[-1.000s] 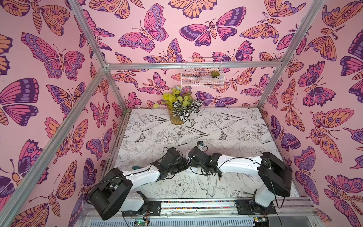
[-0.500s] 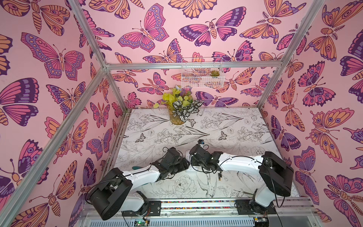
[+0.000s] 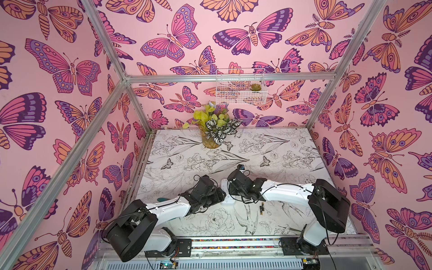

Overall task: Insert the battery into the alarm
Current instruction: Install the battery in the alarm.

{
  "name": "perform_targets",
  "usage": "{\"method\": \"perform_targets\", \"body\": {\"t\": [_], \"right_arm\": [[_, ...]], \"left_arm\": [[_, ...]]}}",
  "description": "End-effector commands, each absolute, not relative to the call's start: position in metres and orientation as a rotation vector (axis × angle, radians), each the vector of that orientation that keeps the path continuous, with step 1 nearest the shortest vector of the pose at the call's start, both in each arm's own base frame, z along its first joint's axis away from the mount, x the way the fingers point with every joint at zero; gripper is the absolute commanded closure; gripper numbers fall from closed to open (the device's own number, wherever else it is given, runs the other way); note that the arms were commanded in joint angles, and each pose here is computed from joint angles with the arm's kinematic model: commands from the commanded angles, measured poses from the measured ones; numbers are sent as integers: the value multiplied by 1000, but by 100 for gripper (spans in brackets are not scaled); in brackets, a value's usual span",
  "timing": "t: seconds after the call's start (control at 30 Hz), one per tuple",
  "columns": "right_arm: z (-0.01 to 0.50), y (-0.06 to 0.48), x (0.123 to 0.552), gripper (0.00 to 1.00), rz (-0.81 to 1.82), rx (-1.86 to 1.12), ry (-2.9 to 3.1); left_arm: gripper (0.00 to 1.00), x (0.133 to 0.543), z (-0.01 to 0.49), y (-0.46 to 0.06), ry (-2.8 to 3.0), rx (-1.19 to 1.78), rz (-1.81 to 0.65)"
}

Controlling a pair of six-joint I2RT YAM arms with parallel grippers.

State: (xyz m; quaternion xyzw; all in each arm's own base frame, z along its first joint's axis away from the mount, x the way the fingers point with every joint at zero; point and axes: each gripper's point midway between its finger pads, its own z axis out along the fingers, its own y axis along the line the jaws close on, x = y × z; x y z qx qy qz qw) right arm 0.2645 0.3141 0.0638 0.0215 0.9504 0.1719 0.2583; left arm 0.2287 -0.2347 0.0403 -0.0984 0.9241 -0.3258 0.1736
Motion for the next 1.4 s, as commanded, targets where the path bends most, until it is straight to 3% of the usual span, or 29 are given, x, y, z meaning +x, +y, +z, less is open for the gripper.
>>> {"method": "perform_targets", "body": {"t": [0.0, 0.4, 0.83, 1.1, 1.37], "right_arm": [[60, 320, 266, 89, 489, 60, 2590], [31, 305, 252, 96, 412, 81, 2676], [4, 287, 211, 96, 314, 70, 2778], [28, 295, 223, 94, 343, 58, 2717], [101, 302, 242, 84, 413, -31, 2549]], "left_arm": [[30, 223, 26, -226, 2669, -296, -865], [30, 223, 25, -227, 2674, -292, -864], [29, 224, 23, -228, 2680, -297, -862], [29, 222, 22, -227, 2682, -303, -864], [29, 223, 30, -226, 2657, -299, -879]]}}
